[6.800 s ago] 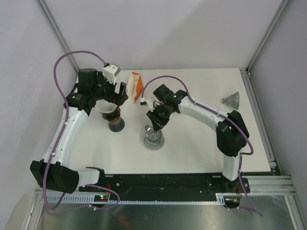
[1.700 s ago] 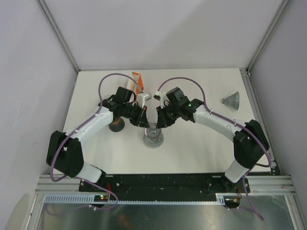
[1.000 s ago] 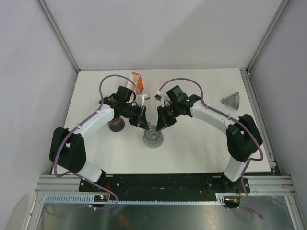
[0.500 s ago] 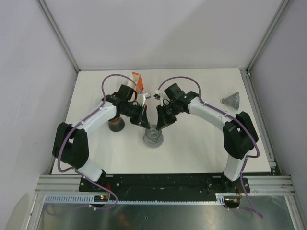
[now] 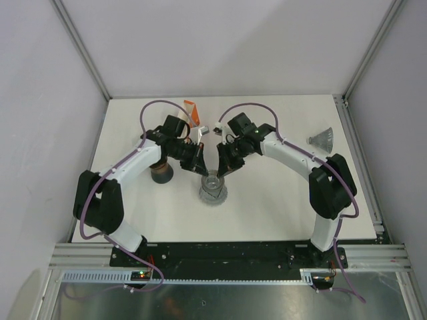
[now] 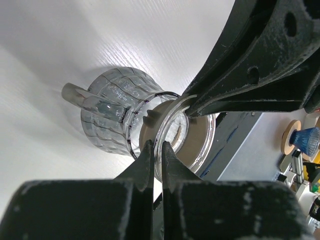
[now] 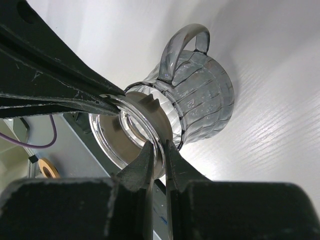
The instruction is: Place the coffee filter in the dripper
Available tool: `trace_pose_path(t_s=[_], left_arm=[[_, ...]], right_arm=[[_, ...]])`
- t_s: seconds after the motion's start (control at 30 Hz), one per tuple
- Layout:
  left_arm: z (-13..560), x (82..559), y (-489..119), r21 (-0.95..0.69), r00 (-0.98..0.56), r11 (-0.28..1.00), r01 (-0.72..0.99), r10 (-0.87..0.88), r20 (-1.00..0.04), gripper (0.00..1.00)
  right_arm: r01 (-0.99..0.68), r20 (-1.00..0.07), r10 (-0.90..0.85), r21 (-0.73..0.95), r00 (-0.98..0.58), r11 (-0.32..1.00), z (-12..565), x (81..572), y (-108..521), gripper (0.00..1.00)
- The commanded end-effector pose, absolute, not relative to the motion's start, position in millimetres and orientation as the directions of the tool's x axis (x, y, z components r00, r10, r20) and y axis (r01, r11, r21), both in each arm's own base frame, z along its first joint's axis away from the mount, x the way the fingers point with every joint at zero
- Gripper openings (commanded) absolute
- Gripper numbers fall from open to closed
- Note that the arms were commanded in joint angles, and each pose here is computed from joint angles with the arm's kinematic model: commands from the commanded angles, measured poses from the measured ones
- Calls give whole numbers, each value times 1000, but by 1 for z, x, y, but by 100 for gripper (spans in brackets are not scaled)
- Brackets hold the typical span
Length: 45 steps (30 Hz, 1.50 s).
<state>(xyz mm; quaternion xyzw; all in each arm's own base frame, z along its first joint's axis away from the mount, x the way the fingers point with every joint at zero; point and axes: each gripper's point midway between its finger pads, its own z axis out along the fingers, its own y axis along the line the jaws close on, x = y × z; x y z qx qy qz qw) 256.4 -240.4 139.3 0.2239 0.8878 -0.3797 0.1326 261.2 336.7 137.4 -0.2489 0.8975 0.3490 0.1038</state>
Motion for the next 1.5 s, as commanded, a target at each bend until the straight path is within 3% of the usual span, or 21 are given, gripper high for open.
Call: trace_pose_path(t_s=[0.0, 1.33, 1.47], left_arm=[[170, 244, -273, -709, -840, 451, 542, 302, -450, 0], [120, 245, -265, -645, -845, 546, 535, 358, -398, 0], [130, 250, -266, -630, -831, 542, 556, 353, -429, 6]], right_arm=[[-614, -525, -324, 620, -787, 487, 178, 279, 384, 0], [-639, -507, -407, 466, -760, 612, 137, 282, 370, 0], [-650, -517, -415, 450, -749, 612, 144, 279, 370, 0]])
